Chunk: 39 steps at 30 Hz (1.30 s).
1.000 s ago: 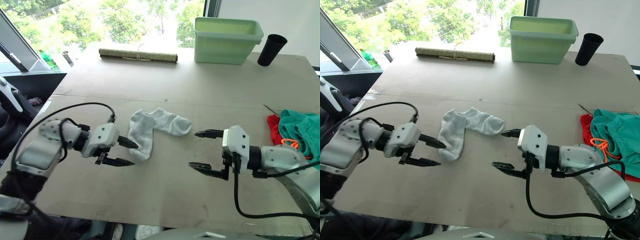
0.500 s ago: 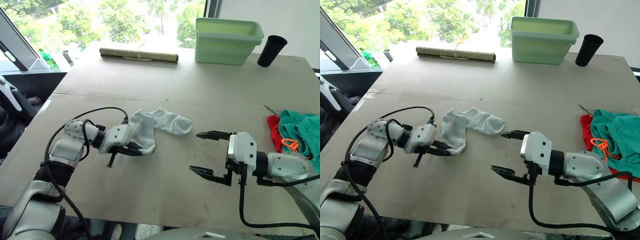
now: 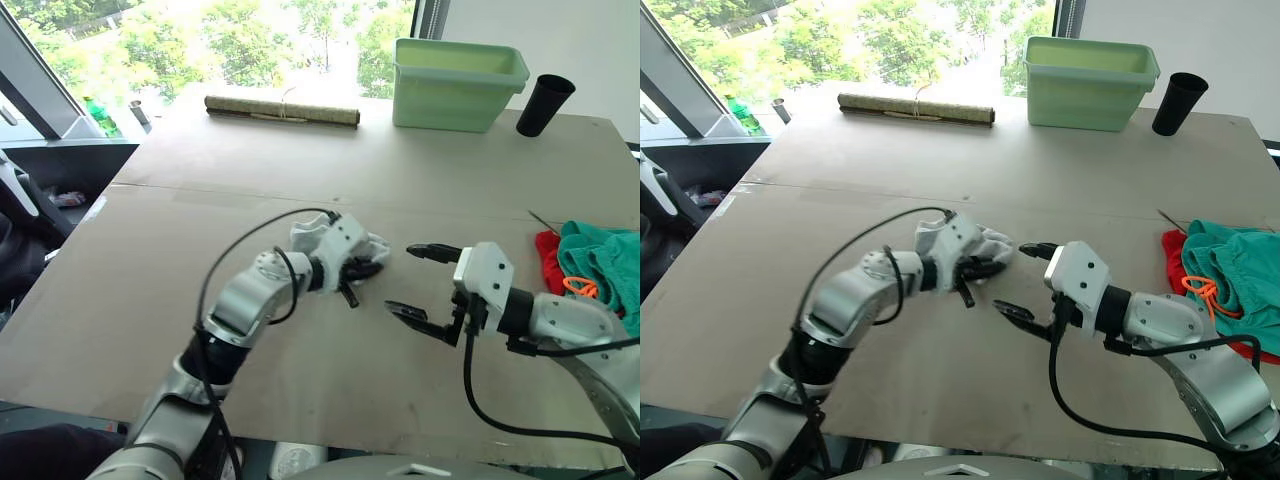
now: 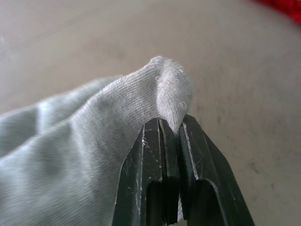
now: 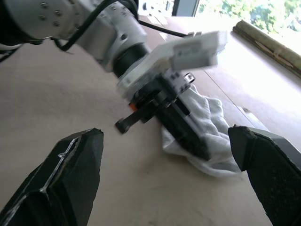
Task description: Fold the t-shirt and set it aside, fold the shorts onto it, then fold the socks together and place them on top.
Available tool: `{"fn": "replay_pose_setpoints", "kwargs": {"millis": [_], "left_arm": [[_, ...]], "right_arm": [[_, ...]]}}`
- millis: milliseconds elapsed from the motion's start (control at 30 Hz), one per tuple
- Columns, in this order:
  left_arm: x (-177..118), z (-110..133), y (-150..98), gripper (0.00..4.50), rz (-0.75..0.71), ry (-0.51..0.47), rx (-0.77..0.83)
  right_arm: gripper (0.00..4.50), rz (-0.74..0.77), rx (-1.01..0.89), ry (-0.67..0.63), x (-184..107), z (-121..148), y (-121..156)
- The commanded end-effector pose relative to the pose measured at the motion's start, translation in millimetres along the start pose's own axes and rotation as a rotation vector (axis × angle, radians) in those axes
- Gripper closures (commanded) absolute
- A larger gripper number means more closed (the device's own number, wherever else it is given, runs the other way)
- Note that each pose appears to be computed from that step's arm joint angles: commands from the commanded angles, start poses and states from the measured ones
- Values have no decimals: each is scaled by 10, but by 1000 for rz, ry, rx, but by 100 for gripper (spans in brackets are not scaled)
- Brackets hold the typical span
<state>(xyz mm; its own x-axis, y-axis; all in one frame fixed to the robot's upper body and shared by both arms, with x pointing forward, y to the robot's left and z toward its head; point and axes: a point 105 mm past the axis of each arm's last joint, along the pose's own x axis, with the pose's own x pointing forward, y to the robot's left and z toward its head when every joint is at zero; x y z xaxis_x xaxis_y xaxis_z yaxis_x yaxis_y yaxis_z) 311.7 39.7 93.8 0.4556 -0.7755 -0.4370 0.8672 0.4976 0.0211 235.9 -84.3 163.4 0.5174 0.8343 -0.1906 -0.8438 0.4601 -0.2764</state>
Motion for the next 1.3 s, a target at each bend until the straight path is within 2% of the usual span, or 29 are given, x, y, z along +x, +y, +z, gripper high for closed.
{"fn": "replay_pose_setpoints", "kwargs": {"millis": [33,133,200,300,433,567,667,800,833,933,1100,1300], "left_arm": [[-220,308,31,259,-68,-167,-25],[-572,456,14,247,-226,-252,-149],[-776,478,177,247,-210,-275,-221],[-982,434,449,247,-110,-258,-234],[-1168,164,964,247,115,-105,-98],[-1169,-3,1195,247,197,-27,-7],[-1107,-144,1277,236,215,29,51],[-960,-126,1204,236,141,-20,51],[-931,-110,1175,236,123,-35,36],[-885,-70,1082,236,63,-65,-11],[-972,89,1079,236,41,-137,-140],[-1132,171,991,236,-30,-139,-118]], "right_arm": [[0,-104,94,90,-16,-146,-178],[0,-133,212,102,48,-190,-223],[0,-147,260,99,136,-191,-254],[0,-165,340,109,279,-214,-289],[0,-221,466,109,539,-290,-441],[0,-224,504,143,633,-349,-487],[81,-243,502,200,651,-468,-520],[263,-255,483,235,641,-540,-522],[321,-253,482,233,637,-532,-513],[444,-246,473,225,633,-493,-489],[444,-255,456,222,624,-475,-494],[444,-268,442,230,582,-491,-500]]}}
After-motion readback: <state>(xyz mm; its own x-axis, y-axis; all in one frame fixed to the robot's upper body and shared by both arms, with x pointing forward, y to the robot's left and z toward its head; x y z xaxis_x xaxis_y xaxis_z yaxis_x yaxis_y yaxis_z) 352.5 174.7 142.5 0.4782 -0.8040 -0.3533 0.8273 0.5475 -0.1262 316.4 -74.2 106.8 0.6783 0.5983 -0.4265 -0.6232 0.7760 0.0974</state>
